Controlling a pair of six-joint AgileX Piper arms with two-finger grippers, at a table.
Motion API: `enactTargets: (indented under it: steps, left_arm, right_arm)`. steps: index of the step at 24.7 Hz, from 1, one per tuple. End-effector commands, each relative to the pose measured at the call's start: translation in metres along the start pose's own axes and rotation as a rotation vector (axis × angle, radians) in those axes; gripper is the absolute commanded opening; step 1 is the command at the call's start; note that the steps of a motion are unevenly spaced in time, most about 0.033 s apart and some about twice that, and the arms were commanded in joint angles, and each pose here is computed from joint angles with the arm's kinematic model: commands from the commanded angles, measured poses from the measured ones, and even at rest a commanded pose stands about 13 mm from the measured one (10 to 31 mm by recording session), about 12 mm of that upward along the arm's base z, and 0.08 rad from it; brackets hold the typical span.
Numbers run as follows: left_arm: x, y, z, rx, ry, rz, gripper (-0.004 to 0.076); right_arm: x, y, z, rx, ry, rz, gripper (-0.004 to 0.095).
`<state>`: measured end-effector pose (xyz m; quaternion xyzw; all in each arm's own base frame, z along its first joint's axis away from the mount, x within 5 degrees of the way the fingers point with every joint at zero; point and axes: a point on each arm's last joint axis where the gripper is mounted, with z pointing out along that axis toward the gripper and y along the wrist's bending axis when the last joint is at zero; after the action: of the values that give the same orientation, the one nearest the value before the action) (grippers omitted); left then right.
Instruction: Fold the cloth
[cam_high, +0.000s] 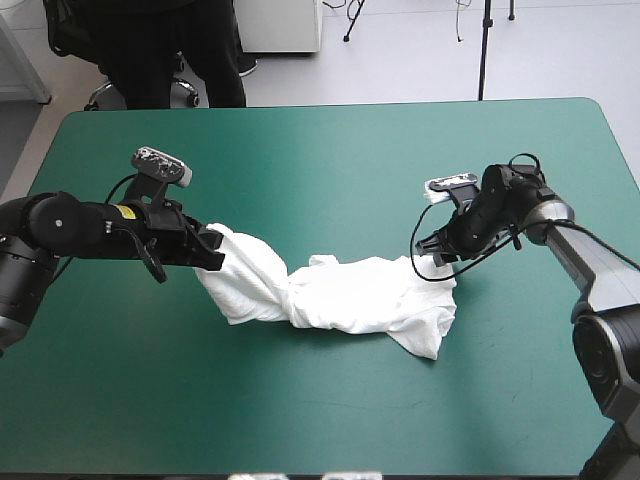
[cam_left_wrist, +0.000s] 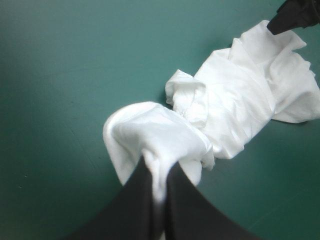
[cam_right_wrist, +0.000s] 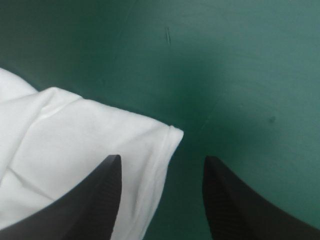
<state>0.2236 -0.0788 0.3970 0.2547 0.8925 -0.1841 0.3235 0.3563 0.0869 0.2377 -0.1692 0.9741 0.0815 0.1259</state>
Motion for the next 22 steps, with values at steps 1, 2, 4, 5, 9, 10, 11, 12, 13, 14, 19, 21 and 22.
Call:
enactTargets:
  steps: [1, 2, 4, 5, 9, 10, 11, 12, 13, 14, 19, 21, 22]
  left_arm:
    - [-0.01, -0.008, -0.016, 0.004, -0.107, 0.001, -0.0009]
    - [-0.011, -0.008, -0.016, 0.003, -0.108, 0.001, -0.0009]
    - [-0.011, -0.007, -0.016, 0.002, -0.11, 0.001, -0.0009]
    - [-0.011, -0.007, -0.016, 0.001, -0.112, 0.001, -0.0009]
    - [-0.011, -0.007, -0.016, -0.001, -0.116, 0.0, -0.0009]
    - [-0.011, -0.008, -0.016, 0.003, -0.118, -0.001, -0.0009]
    - [-0.011, -0.007, -0.016, 0.003, -0.118, -0.001, -0.0009]
    - [-0.011, -0.008, -0.016, 0.004, -0.116, -0.001, -0.0009]
    - [-0.011, -0.008, -0.016, 0.005, -0.113, -0.001, -0.0009]
    - [-0.011, -0.008, -0.016, 0.005, -0.113, -0.001, -0.0009]
    - [-0.01, -0.009, -0.016, 0.018, -0.1, -0.005, -0.0009]
    - [-0.009, -0.006, -0.016, -0.013, -0.096, 0.009, -0.0009]
    - [-0.009, -0.005, -0.016, -0.028, -0.085, 0.018, -0.0009]
  right_arm:
    - [-0.009, 0.001, -0.011, 0.008, -0.062, -0.004, 0.0479]
    - [-0.009, 0.001, -0.006, 0.003, -0.047, -0.001, 0.0479]
    - [-0.007, 0.0, 0.002, -0.004, -0.004, 0.002, 0.0471]
    - [-0.006, -0.001, 0.007, -0.009, 0.015, 0.005, 0.0465]
    - [-0.005, 0.001, 0.019, -0.051, 0.062, 0.032, 0.0397]
    - [-0.005, 0.001, 0.021, -0.059, 0.065, 0.038, 0.0363]
    - [-0.005, 0.002, 0.024, -0.068, 0.07, 0.045, 0.0319]
    - [-0.005, 0.002, 0.027, -0.079, 0.077, 0.047, 0.0279]
    - [-0.005, 0.003, 0.028, -0.096, 0.078, 0.044, 0.0223]
    - [-0.005, 0.005, 0.031, -0.119, 0.085, 0.036, 0.0164]
    - [-0.009, 0.014, 0.036, -0.231, 0.063, 0.032, -0.0017]
    - [-0.016, 0.016, 0.02, -0.244, 0.04, 0.018, -0.0017]
    - [-0.025, 0.019, -0.005, -0.245, 0.003, -0.016, -0.0017]
